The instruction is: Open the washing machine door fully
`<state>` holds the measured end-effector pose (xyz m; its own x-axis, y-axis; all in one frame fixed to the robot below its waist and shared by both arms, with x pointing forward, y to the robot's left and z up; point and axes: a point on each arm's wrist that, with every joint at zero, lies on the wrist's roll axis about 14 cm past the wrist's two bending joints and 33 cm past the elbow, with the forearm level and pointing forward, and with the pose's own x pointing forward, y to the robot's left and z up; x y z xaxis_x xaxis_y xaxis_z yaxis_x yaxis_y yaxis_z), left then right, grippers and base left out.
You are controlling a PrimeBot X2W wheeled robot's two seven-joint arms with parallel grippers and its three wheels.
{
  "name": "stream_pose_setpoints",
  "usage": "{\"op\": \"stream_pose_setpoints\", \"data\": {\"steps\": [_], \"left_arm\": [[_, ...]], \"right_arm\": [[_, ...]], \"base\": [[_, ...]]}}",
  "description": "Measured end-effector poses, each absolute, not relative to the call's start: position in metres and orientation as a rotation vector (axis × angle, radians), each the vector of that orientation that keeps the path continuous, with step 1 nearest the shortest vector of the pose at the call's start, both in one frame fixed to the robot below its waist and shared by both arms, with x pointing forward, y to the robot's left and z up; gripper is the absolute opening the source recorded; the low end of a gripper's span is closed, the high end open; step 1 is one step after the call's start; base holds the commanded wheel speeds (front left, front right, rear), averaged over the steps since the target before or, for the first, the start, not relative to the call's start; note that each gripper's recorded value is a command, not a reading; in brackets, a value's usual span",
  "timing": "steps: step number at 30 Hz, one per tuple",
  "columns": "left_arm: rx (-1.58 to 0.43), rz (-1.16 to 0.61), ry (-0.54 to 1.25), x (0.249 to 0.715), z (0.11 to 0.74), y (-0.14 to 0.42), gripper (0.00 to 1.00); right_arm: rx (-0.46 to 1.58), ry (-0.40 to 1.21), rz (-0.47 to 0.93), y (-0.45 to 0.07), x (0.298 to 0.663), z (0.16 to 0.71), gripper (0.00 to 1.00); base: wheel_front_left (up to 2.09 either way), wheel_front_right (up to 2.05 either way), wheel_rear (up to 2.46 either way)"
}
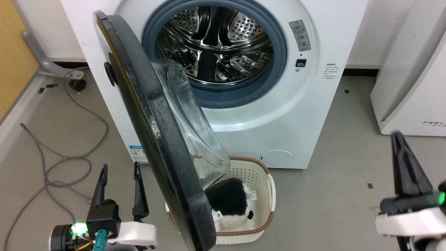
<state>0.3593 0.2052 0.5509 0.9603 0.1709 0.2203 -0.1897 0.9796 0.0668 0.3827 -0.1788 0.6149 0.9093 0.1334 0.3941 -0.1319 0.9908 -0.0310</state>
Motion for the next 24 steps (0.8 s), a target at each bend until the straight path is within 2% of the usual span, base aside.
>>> {"op": "stream_pose_setpoints", "data": {"steps": [9,10,11,23,24], "left_arm": [[0.086,0.176,-0.21,0.355,0.549,0.203,1.0],[0.086,0.174,-0.211,0.355,0.549,0.202,1.0],[0.085,0.171,-0.212,0.355,0.549,0.202,1.0],[0.086,0.173,-0.197,0.353,0.544,0.203,1.0],[0.086,0.179,-0.201,0.352,0.546,0.204,0.26]], "right_arm": [[0.07,-0.244,0.078,-0.181,0.362,0.558,0.0],[0.075,-0.225,0.079,-0.18,0.361,0.552,0.55],[0.077,-0.213,0.082,-0.178,0.36,0.548,1.0],[0.079,-0.175,0.08,-0.177,0.359,0.536,1.0],[0.078,-0.177,0.079,-0.178,0.359,0.537,1.0]], "base": [[0.0,0.0,0.0],[0.0,0.0,0.0],[0.0,0.0,0.0],[0.0,0.0,0.0],[0.0,0.0,0.0]]}}
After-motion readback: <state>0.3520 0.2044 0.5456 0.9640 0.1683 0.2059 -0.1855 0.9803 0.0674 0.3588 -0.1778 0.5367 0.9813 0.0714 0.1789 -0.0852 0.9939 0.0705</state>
